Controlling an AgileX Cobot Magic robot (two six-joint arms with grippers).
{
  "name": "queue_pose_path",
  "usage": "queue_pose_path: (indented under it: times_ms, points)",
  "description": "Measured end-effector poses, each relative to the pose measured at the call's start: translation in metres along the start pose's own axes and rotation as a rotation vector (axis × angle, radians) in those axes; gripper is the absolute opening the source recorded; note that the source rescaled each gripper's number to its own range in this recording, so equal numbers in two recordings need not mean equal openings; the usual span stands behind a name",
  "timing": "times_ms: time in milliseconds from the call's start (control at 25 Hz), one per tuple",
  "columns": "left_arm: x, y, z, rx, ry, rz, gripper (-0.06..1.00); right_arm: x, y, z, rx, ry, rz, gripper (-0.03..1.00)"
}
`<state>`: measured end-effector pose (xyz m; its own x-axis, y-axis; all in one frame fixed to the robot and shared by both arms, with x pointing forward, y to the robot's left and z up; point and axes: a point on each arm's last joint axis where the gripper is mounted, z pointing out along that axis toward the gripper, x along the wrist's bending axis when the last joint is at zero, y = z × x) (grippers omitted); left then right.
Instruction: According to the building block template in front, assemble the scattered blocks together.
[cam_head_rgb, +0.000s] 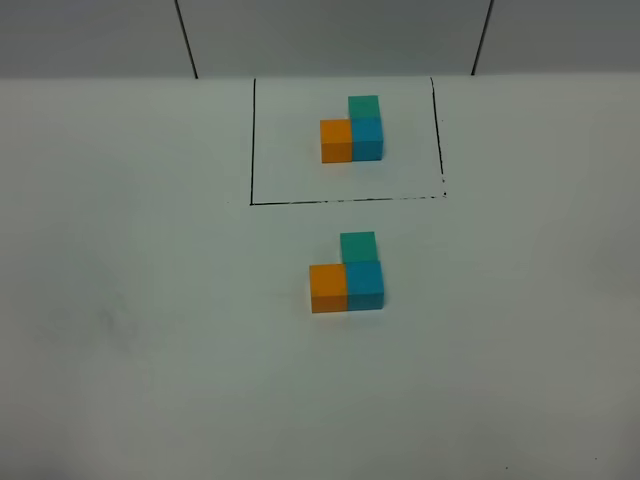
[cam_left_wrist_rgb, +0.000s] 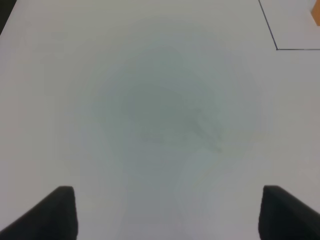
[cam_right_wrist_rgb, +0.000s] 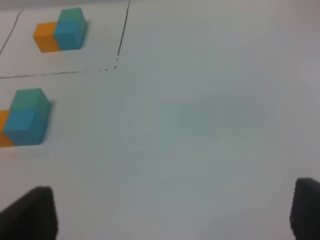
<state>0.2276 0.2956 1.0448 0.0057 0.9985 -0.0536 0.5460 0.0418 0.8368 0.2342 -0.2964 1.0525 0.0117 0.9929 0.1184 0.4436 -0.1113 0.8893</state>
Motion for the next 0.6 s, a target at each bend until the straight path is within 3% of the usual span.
queue_pose_path:
  times_ms: [600]
  points:
    - [0.0000, 0.0000, 0.0000, 0.000, 0.000, 0.000, 0.59, 0.0001, 0.0000, 0.0000, 0.000, 0.001, 0.003, 0.80]
